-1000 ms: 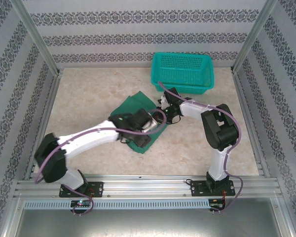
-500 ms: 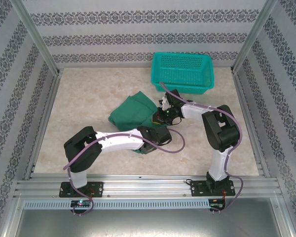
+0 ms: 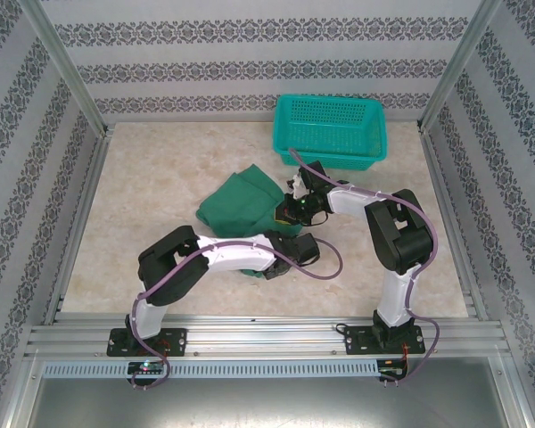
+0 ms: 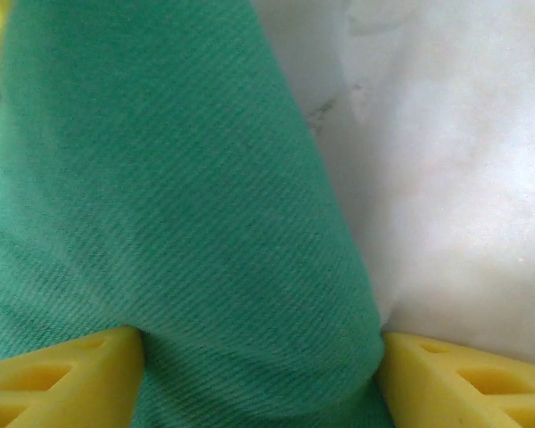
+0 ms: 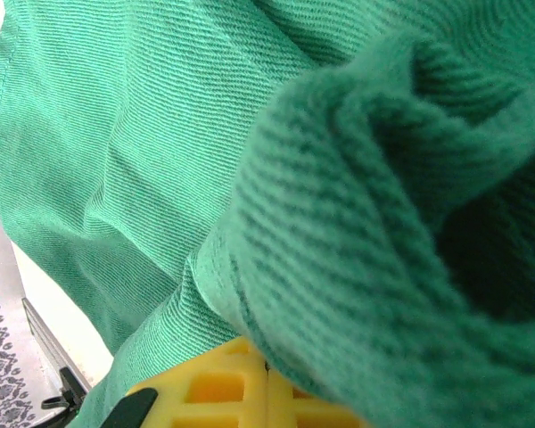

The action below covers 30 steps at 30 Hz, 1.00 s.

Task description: Roll up the long pants

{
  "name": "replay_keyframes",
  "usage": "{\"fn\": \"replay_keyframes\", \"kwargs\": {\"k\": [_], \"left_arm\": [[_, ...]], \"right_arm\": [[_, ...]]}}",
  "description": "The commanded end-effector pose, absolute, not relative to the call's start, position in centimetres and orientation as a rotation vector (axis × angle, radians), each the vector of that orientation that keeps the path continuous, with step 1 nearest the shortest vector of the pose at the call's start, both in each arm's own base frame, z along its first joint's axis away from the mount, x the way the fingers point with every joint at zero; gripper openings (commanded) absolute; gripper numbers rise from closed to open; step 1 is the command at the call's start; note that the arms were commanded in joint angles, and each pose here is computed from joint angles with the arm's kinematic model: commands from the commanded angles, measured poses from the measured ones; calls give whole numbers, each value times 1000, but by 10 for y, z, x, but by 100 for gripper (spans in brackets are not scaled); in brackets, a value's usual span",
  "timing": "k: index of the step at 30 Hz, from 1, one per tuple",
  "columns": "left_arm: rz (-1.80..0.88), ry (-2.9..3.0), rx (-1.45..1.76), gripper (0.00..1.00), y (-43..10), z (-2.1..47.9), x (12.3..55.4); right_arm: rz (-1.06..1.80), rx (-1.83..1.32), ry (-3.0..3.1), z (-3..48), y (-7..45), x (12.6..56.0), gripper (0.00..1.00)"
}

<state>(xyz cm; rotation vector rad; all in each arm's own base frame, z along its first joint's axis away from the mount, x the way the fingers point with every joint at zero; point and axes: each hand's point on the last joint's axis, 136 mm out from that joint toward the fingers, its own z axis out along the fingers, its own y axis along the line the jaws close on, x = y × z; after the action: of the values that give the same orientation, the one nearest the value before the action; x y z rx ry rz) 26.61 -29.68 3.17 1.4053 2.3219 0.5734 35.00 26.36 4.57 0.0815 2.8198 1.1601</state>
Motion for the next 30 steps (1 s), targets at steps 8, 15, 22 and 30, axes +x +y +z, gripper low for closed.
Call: {"fn": "replay_keyframes", "kwargs": {"k": [8, 15, 22, 30], "left_arm": [[675, 2720, 1196, 51, -214, -22, 283], [461, 2797, 1360, 0, -226, -48, 262], [46, 2853, 1381, 0, -267, 14, 220], [-659, 2881, 1244, 0, -312, 93, 195]], "right_arm": [[1057, 175, 2936, 19, 245, 333, 0], [1036, 172, 2938, 22, 243, 332, 0], [952, 317, 2776, 59, 203, 361, 11], [927, 372, 2520, 132, 156, 377, 33]]}}
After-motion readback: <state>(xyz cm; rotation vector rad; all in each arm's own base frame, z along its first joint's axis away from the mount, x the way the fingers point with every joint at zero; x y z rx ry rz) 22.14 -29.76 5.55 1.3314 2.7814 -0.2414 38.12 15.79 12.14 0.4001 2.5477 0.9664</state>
